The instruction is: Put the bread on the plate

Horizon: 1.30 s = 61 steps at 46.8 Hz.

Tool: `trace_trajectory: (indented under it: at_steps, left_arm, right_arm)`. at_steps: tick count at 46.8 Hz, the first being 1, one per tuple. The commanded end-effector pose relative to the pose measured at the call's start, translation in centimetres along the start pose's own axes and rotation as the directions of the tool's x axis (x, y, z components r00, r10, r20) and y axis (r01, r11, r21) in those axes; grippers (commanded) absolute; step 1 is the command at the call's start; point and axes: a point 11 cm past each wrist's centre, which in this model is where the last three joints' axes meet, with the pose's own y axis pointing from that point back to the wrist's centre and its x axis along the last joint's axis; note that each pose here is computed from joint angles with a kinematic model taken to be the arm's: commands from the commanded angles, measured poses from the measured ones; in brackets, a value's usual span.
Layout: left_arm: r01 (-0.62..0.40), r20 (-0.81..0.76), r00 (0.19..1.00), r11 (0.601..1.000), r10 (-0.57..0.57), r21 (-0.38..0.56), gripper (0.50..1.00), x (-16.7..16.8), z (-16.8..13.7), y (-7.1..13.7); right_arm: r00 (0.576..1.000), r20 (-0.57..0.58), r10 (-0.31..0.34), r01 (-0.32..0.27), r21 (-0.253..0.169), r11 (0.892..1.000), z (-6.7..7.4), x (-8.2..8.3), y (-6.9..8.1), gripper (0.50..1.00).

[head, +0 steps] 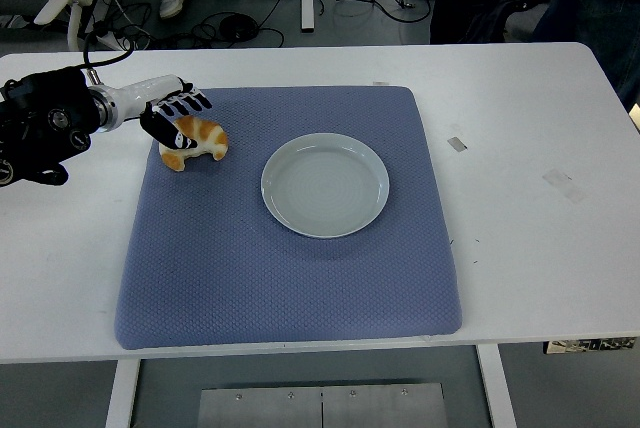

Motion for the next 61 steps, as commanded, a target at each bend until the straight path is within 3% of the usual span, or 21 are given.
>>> trace_trajectory:
  at_steps: [1, 23, 35, 56, 61]
  left_arm:
    - [0.000, 0.000, 1.000, 1.000, 0.000, 0.002, 0.793, 0.0, -0.1, 0.0]
    - [-0.022, 0.029, 0.999, 1.000, 0.022, 0.007, 0.792, -0.4, -0.5, -0.1]
    - [-0.021, 0.035, 0.999, 1.000, 0.021, 0.000, 0.745, -0.5, -0.2, -0.1]
    - [-0.004, 0.057, 0.998, 1.000, 0.005, -0.011, 0.739, -1.5, 0.2, -0.4]
    - [-0.003, 0.057, 0.998, 1.000, 0.004, -0.010, 0.690, -1.5, 0.2, -0.4]
  right_arm:
    - [1.000, 0.000, 0.000, 0.000, 0.000, 1.000, 0.0, 0.0, 0.0, 1.000]
    - [1.000, 0.000, 0.000, 0.000, 0.000, 1.000, 0.0, 0.0, 0.0, 1.000]
    - [1.000, 0.000, 0.000, 0.000, 0.000, 1.000, 0.0, 0.0, 0.0, 1.000]
    - [1.000, 0.000, 0.000, 0.000, 0.000, 1.000, 0.0, 0.0, 0.0, 1.000]
    - [1.000, 0.000, 0.000, 0.000, 0.000, 1.000, 0.0, 0.0, 0.0, 1.000]
